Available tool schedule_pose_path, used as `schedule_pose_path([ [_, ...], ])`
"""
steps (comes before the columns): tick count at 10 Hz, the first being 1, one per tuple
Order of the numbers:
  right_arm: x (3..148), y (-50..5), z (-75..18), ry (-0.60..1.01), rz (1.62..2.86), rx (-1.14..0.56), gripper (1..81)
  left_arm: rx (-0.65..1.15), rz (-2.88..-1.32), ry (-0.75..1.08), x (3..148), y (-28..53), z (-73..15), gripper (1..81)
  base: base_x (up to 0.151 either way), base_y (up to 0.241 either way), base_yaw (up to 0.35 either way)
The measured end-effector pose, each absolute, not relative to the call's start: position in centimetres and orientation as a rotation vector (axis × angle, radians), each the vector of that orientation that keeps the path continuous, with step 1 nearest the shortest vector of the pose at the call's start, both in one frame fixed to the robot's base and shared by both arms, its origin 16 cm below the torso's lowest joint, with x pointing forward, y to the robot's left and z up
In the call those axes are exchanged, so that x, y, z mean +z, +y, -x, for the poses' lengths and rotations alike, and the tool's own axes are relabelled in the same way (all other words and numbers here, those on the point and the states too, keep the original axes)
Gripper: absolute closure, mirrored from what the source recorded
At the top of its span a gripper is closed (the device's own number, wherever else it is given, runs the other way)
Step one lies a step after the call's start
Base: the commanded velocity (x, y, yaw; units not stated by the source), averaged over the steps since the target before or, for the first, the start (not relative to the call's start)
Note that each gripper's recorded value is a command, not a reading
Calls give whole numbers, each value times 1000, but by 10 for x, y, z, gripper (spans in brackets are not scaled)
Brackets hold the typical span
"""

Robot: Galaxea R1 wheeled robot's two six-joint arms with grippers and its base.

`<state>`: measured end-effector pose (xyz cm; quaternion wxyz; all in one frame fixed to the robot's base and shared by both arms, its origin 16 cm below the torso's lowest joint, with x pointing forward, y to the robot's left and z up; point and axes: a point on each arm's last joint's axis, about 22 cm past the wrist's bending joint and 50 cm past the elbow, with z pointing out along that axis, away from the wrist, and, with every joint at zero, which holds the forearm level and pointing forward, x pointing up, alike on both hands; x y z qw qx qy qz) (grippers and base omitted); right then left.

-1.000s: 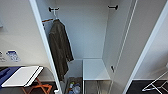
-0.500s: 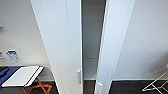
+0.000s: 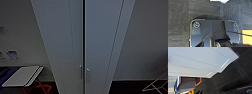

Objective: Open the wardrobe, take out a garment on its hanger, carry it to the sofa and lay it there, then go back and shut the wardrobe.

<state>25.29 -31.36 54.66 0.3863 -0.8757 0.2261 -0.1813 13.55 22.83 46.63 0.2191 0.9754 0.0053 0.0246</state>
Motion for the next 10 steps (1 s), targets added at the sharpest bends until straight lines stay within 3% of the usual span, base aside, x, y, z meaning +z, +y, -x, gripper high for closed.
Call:
schedule_pose_path([
  [3, 493, -312, -181, 512, 2419, -368, 10, 0, -2730, -91, 442, 204, -71, 10, 0, 0, 0],
  [5, 463, -276, -130, 472, 2523, -269, 10, 6, -2774, -127, 430, 203, -66, 10, 0, 0, 0],
  [8, 434, -196, 31, 433, 2631, 32, 10, -6, -2800, -154, 419, 175, -51, 10, 0, 0, 0],
  [10, 430, -191, 73, 373, 2701, 108, 10, -39, -2815, -160, 416, 161, -29, 10, 0, 0, 0],
])
